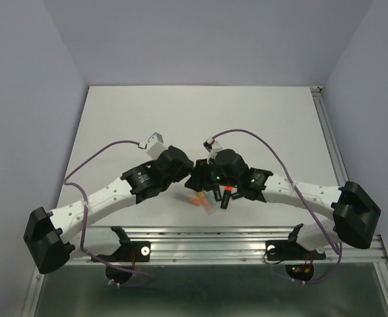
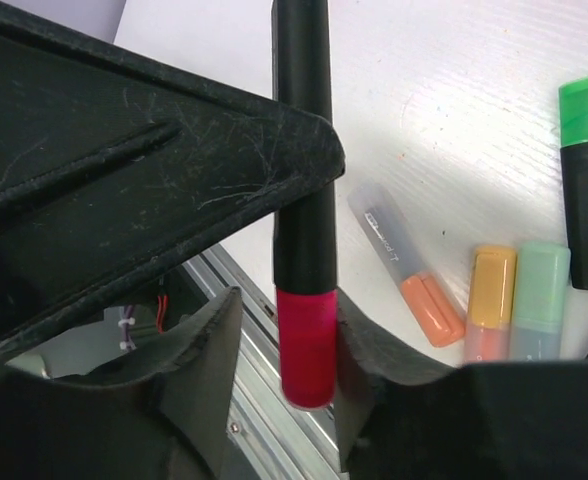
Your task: Open the pen caps
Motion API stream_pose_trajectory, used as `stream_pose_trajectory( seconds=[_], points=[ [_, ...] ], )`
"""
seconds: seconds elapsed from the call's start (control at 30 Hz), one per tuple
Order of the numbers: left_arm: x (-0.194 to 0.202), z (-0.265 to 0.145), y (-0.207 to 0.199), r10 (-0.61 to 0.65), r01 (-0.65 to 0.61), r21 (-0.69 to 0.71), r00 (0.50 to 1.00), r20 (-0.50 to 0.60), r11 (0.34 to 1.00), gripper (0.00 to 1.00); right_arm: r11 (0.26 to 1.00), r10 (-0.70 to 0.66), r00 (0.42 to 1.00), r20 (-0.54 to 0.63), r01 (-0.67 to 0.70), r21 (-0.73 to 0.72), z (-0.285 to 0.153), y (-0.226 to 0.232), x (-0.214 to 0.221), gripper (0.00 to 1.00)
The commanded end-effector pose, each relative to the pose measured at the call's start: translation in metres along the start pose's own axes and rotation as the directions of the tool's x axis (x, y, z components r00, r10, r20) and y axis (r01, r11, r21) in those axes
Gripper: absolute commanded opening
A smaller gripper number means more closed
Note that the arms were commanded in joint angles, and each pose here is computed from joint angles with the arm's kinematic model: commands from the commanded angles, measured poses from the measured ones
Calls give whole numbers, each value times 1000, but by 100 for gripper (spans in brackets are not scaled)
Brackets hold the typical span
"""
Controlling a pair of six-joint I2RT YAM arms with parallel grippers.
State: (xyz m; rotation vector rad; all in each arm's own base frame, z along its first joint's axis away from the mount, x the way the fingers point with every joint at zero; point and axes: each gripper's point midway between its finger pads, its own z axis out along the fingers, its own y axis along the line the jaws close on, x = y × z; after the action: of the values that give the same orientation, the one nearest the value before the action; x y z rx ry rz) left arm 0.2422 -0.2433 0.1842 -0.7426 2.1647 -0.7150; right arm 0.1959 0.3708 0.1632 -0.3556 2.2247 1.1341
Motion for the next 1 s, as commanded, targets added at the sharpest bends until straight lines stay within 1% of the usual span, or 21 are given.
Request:
stream_pose_trajectory(
  seconds=[0.0,0.03,0.1,0.13,0.17,0.23,0.27,0.4,0.47,0.53,0.6,0.63,0.67,0.7,0.73,0.77,0.83,0.87,0.9,0.93,0.97],
  points=[
    [-11,-5,-7,0,0,14,999,41,1000,0,996,-24,995,93,32,-81,-7,35,-34,40],
    [-11,-4,-6,1,-1,13,999,41,1000,0,996,-22,995,95,30,-81,-8,35,-35,37],
    [-11,-5,-8,5,-5,17,999,39,1000,0,996,-21,995,102,29,-81,-10,35,-35,34],
    [-10,-4,-9,11,-11,20,999,37,1000,0,996,-21,994,107,29,-80,-11,35,-36,31],
    [-8,-4,-9,17,-18,25,999,29,1000,0,997,-20,993,114,27,-66,-12,33,-37,20],
    [-8,-4,-14,26,-27,48,999,25,999,0,998,-16,992,124,23,-57,-13,31,-39,9],
    [-6,-5,-14,31,-32,53,999,16,998,0,998,-16,992,128,23,-52,-13,31,-39,1],
    [-7,-4,-17,49,-51,77,998,27,996,0,998,-33,992,120,39,-48,-16,28,-35,1],
    [-20,0,-16,55,-61,62,995,88,996,0,996,-49,994,94,56,-74,-21,30,-28,1],
    [-33,9,-9,71,-74,15,989,132,997,0,993,-62,997,53,67,-101,-26,31,-16,1],
    [-65,21,-1,57,-50,-37,975,215,998,0,991,-76,997,-1,76,-110,-38,25,3,1],
    [-79,25,-3,62,-55,-34,967,247,998,0,991,-74,997,-9,73,-114,-42,25,6,1],
    [-91,30,-2,56,-48,-37,961,272,998,0,992,-66,997,-40,61,-111,-48,22,14,1],
    [-116,40,-1,22,-12,-32,948,317,999,0,987,-56,995,-80,44,-152,-59,25,27,1],
    [-126,45,-1,21,-11,-32,943,333,999,0,984,-44,994,-100,26,-175,-65,28,34,1],
    [-150,54,7,22,3,-67,928,372,998,0,973,-40,990,-137,7,-232,-77,36,48,1],
    [-174,62,15,21,25,-108,912,409,994,0,967,-20,987,-160,-21,-254,-88,38,60,1],
    [-184,64,7,26,12,-93,917,397,996,0,966,-13,986,-166,-30,-257,-92,37,64,1],
    [-187,75,12,41,4,-115,922,385,993,0,969,14,983,-181,-57,-240,-96,34,69,1],
    [-200,76,11,33,14,-115,916,400,993,0,971,18,987,-158,-55,-235,-101,31,68,1],
    [-200,80,15,48,4,-130,917,395,991,0,971,18,988,-152,-54,-233,-103,30,68,1]
  ],
)
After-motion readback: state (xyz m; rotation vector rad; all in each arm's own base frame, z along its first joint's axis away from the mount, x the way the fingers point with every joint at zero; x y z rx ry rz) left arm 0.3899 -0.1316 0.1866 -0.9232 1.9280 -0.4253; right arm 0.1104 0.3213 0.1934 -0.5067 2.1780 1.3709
